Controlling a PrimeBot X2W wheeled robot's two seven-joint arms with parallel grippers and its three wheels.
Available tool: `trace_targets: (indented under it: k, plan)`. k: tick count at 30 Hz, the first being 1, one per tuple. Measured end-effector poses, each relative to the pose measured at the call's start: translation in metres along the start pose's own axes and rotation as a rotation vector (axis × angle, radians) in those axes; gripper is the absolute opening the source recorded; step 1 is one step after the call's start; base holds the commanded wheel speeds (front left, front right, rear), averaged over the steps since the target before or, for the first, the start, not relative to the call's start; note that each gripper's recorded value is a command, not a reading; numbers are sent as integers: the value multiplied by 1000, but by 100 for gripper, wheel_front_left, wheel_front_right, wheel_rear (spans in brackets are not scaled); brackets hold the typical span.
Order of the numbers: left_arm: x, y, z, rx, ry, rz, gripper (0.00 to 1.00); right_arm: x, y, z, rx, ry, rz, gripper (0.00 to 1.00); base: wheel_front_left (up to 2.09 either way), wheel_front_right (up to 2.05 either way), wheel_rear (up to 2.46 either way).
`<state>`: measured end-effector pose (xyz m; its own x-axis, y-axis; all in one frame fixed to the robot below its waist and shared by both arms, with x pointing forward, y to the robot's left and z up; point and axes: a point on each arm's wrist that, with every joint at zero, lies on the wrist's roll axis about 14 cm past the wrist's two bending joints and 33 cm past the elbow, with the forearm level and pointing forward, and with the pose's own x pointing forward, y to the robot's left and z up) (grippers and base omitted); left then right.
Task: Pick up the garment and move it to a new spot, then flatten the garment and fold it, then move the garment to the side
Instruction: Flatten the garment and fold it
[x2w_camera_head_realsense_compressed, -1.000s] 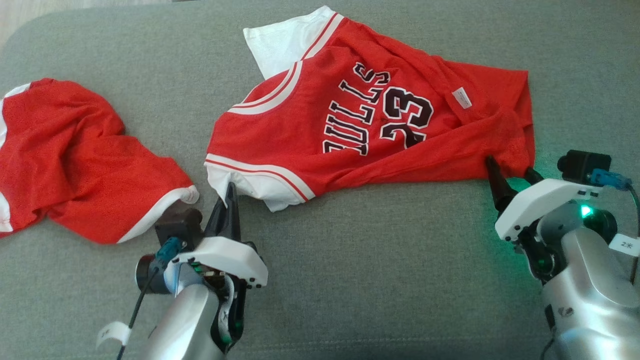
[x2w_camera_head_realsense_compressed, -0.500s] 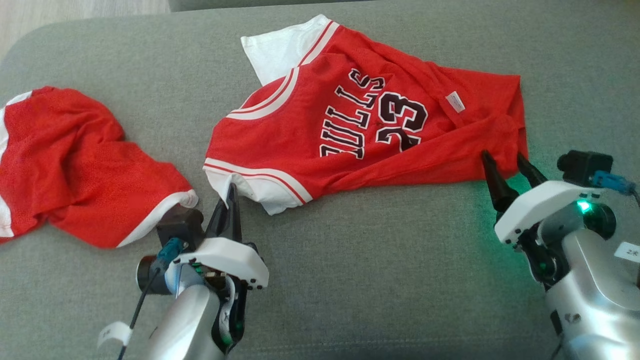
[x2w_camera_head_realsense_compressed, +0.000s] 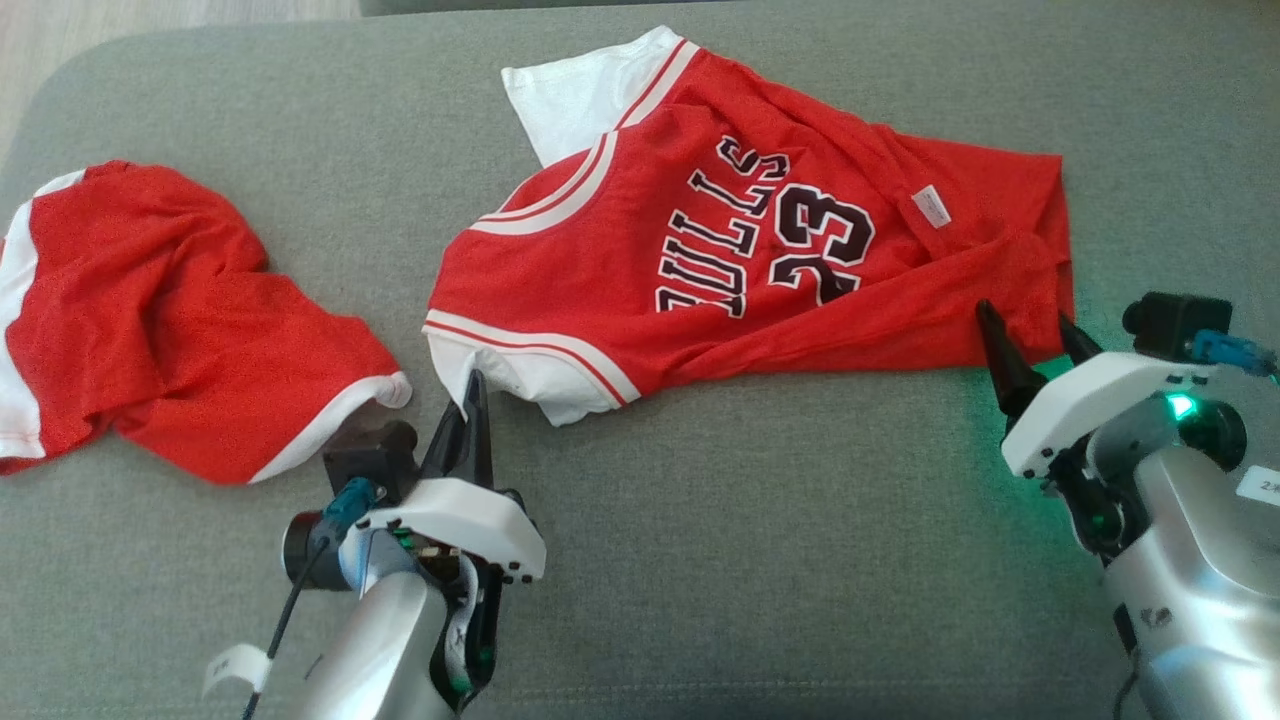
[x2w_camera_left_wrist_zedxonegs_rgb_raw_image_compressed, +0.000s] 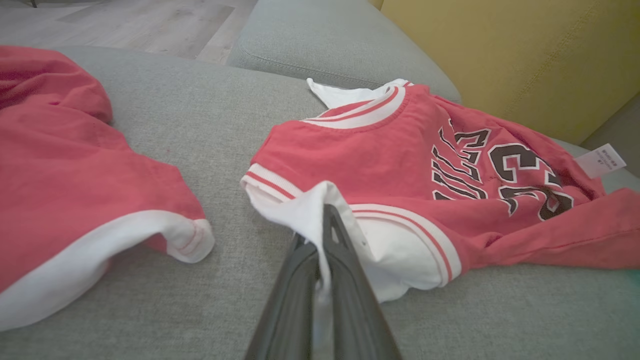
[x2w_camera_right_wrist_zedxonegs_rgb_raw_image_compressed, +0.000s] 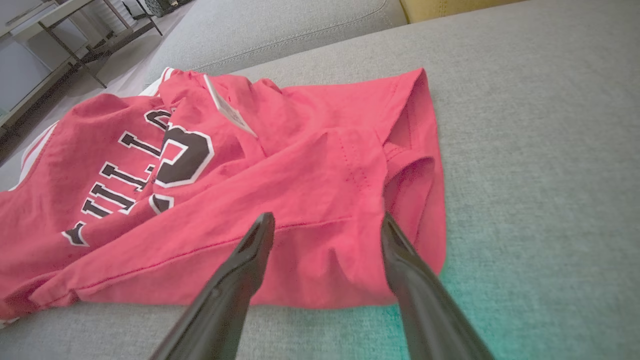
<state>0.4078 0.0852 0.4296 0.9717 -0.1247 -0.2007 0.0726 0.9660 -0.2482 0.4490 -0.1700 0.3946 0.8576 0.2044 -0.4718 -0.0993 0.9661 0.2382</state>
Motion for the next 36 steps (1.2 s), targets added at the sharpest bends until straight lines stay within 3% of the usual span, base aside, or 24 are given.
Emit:
trace_targets:
  k: [2, 3, 5, 12, 19, 29, 36]
  plan:
    - [0, 2, -1, -1, 3, 5, 0, 3, 1, 3, -2, -7, 2, 100, 0, 0, 0]
    - [0, 3, -1, -1, 4, 7, 0, 5, 1, 2, -2, -5, 2, 86, 0, 0, 0]
    - [-1, 4, -2, -2, 6, 11, 0, 7, 0, 2, -2, -2, 0, 1, 0, 0, 0]
    - [-1, 4, 0, -2, 0, 13, 0, 4, -7, 3, -16, -22, -18, 0, 0, 0, 0]
    - [0, -7, 20, -10, -58, -15, 0, -12, -19, 28, -74, -98, -41, 0, 0, 0, 0]
    - [-7, -36, 102, -71, -298, -114, 0, -57, -31, 76, -161, -238, -57, 0, 0, 0, 0]
    - [-30, -58, 186, -68, -547, -219, 0, -98, -16, 142, -227, -451, -25, 0, 0, 0, 0]
